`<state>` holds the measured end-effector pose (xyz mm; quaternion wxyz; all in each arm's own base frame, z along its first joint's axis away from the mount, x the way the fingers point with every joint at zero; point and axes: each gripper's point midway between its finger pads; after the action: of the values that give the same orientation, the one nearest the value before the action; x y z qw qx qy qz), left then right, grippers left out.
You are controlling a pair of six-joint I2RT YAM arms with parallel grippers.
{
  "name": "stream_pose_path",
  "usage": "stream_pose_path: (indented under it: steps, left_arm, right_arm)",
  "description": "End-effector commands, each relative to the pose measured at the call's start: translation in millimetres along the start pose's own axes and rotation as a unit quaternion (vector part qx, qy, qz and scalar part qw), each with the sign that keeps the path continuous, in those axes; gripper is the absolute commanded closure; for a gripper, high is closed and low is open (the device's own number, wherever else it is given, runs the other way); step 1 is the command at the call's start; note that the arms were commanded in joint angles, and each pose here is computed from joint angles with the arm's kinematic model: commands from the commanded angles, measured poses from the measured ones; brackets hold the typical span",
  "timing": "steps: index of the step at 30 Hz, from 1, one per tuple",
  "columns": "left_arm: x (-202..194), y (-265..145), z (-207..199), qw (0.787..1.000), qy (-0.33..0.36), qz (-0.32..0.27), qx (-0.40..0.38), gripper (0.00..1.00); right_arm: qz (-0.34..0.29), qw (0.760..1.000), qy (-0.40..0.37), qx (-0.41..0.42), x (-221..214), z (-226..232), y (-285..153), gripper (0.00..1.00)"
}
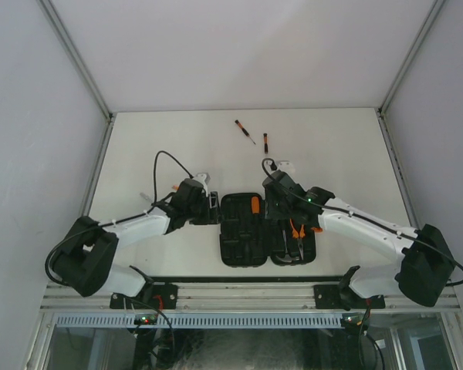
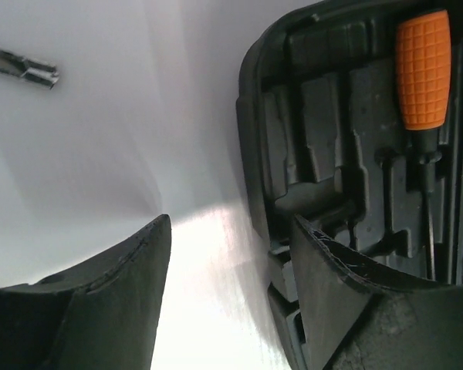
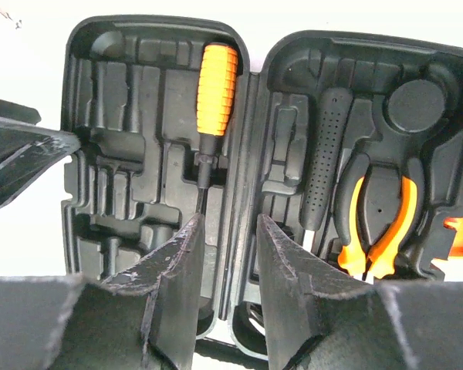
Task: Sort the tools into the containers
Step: Adjust the storage box at the center of the board.
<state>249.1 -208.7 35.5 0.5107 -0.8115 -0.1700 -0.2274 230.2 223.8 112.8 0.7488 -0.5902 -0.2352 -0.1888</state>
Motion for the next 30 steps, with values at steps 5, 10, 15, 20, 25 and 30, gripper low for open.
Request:
stream_pose_path:
  steps: [5, 10, 15, 20, 25, 30]
  left_arm:
    - [43.9, 11.1, -40.4, 0.996, -0.008, -0.044, -0.076, 0.36]
    - [40.9, 20.0, -33.8, 0.997, -0.018, -0.034, -0.063, 0.45]
    - [31.4, 25.1, -24.9, 0.998, -0.026, -0.022, -0.049, 0.56]
    - [21.7, 28.9, -19.6, 0.998, -0.047, -0.012, -0.042, 0.67]
    - [14.6, 20.6, -17.7, 0.995, -0.088, -0.026, -0.048, 0.83]
    - [9.2, 6.7, -10.6, 0.986, -0.146, -0.061, -0.048, 0.93]
  right_arm:
    - [-0.031, 0.999, 0.026, 0.006, 8.5, -3.3, -12.6, 0.68]
    - [-0.027, 0.999, 0.028, 0.008, 4.9, -4.1, -10.9, 0.69]
    - [-0.027, 0.999, 0.028, 0.012, 4.1, -1.9, -10.8, 0.69]
    - [-0.028, 0.999, 0.028, 0.012, 3.4, -2.0, -12.3, 0.69]
    - [-0.034, 0.999, 0.037, 0.015, 1.1, -4.7, -14.6, 0.69]
    - [-0.033, 0.999, 0.04, 0.015, -2.9, -7.2, -14.2, 0.7]
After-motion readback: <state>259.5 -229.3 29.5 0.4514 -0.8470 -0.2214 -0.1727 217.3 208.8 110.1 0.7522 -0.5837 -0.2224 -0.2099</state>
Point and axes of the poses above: each gripper's point midway between its finger pads, its own y axis out along the fingers, its own z axis along the line the jaws close on, x = y × z, and after that the axes turned 2 degrees about y, right-handed
